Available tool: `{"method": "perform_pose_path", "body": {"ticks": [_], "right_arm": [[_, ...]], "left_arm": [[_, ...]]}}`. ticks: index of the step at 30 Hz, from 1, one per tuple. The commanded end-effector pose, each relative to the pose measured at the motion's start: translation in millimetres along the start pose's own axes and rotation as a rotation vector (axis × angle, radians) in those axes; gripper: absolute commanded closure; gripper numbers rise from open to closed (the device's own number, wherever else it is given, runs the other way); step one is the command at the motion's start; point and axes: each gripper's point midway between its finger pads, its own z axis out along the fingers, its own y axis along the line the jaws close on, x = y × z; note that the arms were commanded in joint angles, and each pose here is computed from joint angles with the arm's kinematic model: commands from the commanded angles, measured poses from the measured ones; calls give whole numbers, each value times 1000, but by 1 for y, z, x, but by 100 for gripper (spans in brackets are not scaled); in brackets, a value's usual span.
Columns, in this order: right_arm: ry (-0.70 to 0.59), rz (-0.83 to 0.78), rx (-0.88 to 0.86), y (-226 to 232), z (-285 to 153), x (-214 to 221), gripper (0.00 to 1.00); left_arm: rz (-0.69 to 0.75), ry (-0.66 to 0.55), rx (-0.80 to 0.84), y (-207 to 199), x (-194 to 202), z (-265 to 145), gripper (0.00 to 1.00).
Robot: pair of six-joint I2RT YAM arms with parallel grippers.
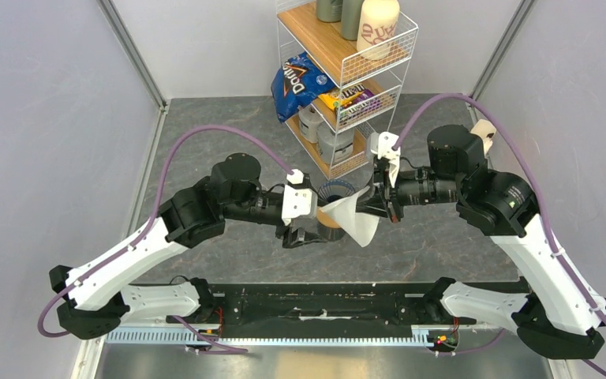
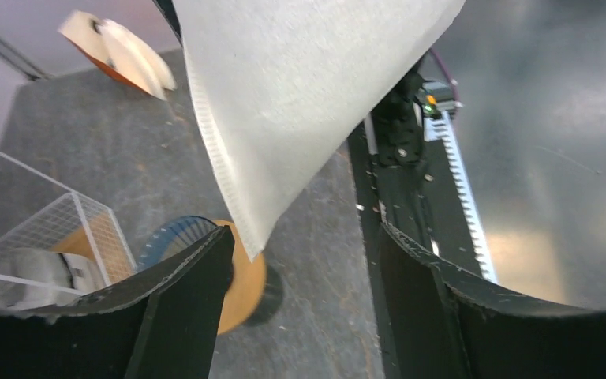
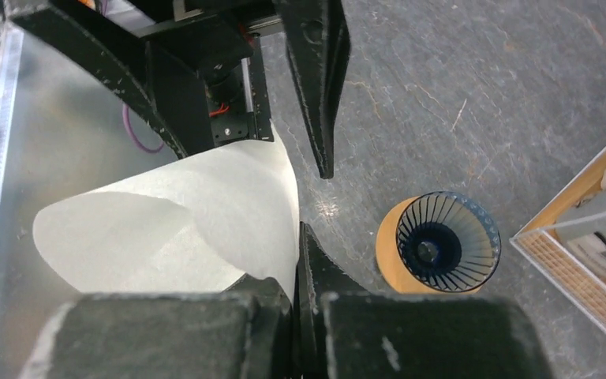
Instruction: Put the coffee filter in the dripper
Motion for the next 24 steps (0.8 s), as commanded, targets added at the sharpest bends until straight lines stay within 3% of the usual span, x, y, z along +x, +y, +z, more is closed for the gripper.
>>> {"method": "perform_pose_path", "body": {"ticks": [1,6,16,24], "right_arm": [[-27,-190,-119,21,-11,-8,100],[24,-280,-182,26,-13,2,100],[92,-389,-171,20,-5,8,100],[82,-452,-166,22,-4,3,100]], "left_arm": [[-39,29,123,-24,-3,-9,21],[-100,48,156,-26,-10,-6,16],[-253,31,274,-40,-28,2,20],[-303,64,286,-40,-19,11,37]]}}
